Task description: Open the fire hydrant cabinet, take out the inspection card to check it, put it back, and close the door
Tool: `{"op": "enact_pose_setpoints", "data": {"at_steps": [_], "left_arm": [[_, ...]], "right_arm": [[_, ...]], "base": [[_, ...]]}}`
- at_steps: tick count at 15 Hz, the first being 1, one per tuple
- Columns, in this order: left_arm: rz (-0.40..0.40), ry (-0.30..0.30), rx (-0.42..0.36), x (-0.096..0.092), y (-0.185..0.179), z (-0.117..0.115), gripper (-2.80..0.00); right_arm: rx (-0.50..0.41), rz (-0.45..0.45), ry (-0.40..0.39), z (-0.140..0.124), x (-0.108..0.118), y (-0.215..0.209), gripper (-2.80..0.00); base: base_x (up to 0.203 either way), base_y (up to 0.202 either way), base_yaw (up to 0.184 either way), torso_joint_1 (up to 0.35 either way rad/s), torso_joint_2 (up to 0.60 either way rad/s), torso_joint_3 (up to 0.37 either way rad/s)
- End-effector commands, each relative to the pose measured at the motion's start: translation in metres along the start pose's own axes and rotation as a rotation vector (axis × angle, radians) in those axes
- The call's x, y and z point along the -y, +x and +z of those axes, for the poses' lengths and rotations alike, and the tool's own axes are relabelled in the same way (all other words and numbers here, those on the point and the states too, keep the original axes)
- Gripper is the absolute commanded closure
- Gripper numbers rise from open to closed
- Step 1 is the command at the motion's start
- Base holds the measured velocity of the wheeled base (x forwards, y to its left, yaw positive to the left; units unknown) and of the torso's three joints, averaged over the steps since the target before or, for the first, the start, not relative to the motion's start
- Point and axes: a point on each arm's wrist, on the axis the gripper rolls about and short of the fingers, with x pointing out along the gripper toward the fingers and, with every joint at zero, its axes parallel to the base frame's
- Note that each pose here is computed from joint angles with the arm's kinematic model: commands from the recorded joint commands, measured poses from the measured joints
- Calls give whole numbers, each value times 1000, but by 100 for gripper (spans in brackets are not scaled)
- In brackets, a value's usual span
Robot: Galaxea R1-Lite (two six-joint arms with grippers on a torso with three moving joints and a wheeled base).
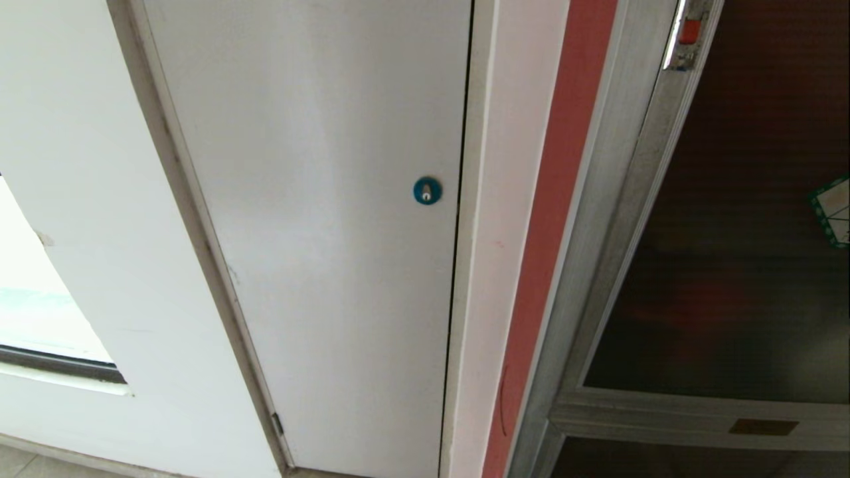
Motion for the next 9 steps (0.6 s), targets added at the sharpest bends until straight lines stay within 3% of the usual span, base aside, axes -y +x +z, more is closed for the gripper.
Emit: {"op": "enact_pose_setpoints", "data": {"at_steps": [1, 9], "left_arm": [[0, 0, -2, 0, 0, 0, 0], [0, 0, 0, 0, 0, 0, 0]], "right_arm": [[-5, 0, 0, -1, 0, 0, 0], [-5, 0, 0, -1, 0, 0, 0]], "base": [[0, 0, 0, 0, 0, 0], [0, 0, 0, 0, 0, 0]]}}
